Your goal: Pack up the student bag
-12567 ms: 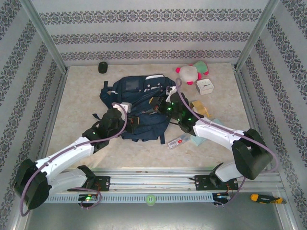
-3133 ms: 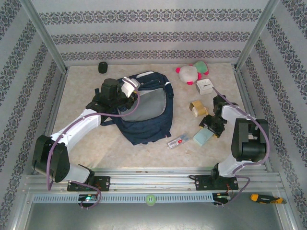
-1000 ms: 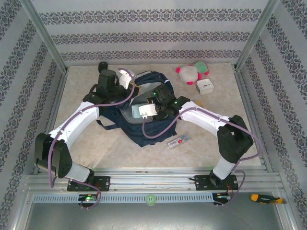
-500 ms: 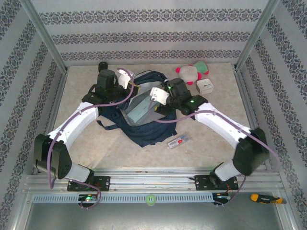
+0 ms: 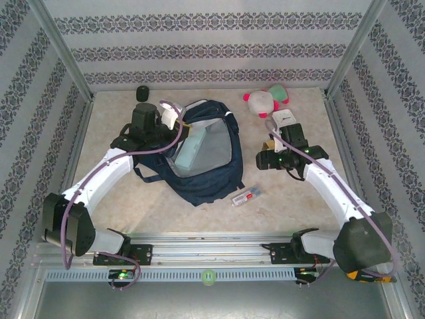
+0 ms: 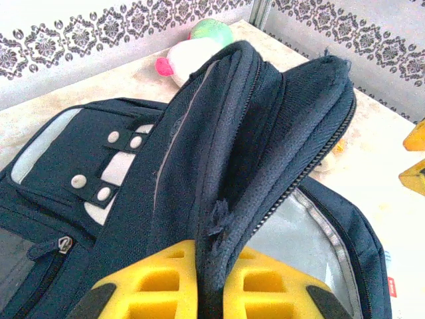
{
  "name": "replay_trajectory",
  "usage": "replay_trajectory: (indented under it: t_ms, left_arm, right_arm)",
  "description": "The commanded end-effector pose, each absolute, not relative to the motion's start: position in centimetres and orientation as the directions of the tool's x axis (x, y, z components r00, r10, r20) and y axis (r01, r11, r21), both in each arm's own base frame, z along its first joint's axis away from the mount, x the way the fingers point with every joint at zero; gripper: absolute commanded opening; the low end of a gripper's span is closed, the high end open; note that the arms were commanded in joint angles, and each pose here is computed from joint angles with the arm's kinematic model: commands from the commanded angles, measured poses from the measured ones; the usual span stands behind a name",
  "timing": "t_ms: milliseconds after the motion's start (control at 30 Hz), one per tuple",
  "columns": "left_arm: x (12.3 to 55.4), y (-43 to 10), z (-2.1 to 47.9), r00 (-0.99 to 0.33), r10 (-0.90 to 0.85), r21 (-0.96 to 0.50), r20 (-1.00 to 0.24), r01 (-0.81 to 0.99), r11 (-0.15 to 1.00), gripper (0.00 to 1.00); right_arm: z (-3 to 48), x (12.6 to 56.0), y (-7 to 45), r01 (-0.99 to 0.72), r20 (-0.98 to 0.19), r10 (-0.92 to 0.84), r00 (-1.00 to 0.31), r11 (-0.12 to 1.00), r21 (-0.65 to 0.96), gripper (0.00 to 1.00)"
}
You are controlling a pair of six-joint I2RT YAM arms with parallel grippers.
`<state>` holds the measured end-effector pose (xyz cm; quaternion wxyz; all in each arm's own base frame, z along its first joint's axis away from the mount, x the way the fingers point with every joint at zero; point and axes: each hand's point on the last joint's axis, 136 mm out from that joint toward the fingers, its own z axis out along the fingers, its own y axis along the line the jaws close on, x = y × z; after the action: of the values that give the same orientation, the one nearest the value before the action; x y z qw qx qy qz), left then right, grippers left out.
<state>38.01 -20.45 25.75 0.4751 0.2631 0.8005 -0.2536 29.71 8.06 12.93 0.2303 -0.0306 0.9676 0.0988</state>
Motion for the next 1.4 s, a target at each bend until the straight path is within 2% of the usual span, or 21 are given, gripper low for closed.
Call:
replay_trajectory:
  t_ms: [0,133,167,200,367,467,800,933,1133,1233,1367]
  left_arm:
    - [37.9,-20.3,29.4,-0.316,0.130,-0.129,-0.940,0.681,0.721,0.00]
    - [37.8,-20.3,29.4,-0.316,0.125,-0.134,-0.941,0.683,0.718,0.00]
    - [37.8,-20.4,29.4,-0.317,0.123,-0.137,-0.941,0.684,0.717,0.00]
    - [37.7,-20.4,29.5,-0.314,0.119,-0.140,-0.942,0.687,0.713,0.00]
    - [37.5,-20.5,29.6,-0.316,0.113,-0.146,-0.942,0.690,0.709,0.00]
    - [37.5,-20.5,29.7,-0.316,0.112,-0.147,-0.942,0.691,0.707,0.00]
    - [37.6,-20.3,29.3,-0.324,0.117,-0.145,-0.939,0.681,0.718,0.00]
    - [37.6,-20.3,29.1,-0.329,0.117,-0.149,-0.937,0.679,0.719,0.00]
    - [37.6,-20.2,29.1,-0.327,0.114,-0.148,-0.938,0.676,0.722,0.00]
    - [37.6,-20.2,29.1,-0.327,0.112,-0.149,-0.938,0.675,0.722,0.00]
    - [37.6,-20.2,29.0,-0.328,0.106,-0.154,-0.939,0.674,0.723,0.00]
  right_arm:
    - [11.5,29.4,7.2,-0.016,-0.358,0.064,-0.932,0.977,0.214,0.83]
    - [11.0,30.3,6.6,-0.016,-0.347,0.050,-0.937,0.983,0.183,0.84]
    - [10.6,31.1,6.0,-0.017,-0.349,0.039,-0.936,0.988,0.154,0.84]
    - [10.0,33.7,5.0,-0.046,-0.347,-0.002,-0.938,0.992,0.121,0.85]
    - [8.8,36.9,3.4,-0.116,-0.316,-0.102,-0.943,0.993,0.025,0.89]
    - [7.7,38.2,3.6,-0.177,-0.285,-0.164,-0.944,0.984,0.023,0.97]
    - [4.4,40.0,3.9,-0.299,-0.179,-0.290,-0.940,0.954,0.024,0.97]
    - [3.3,40.2,3.5,-0.320,-0.134,-0.317,-0.939,0.947,0.004,0.93]
    - [2.9,40.1,3.7,-0.324,-0.112,-0.320,-0.941,0.946,0.023,0.77]
    - [3.9,39.9,4.1,-0.311,-0.131,-0.304,-0.944,0.950,0.035,0.66]
    - [6.9,39.2,5.0,-0.286,-0.176,-0.273,-0.946,0.957,0.055,0.62]
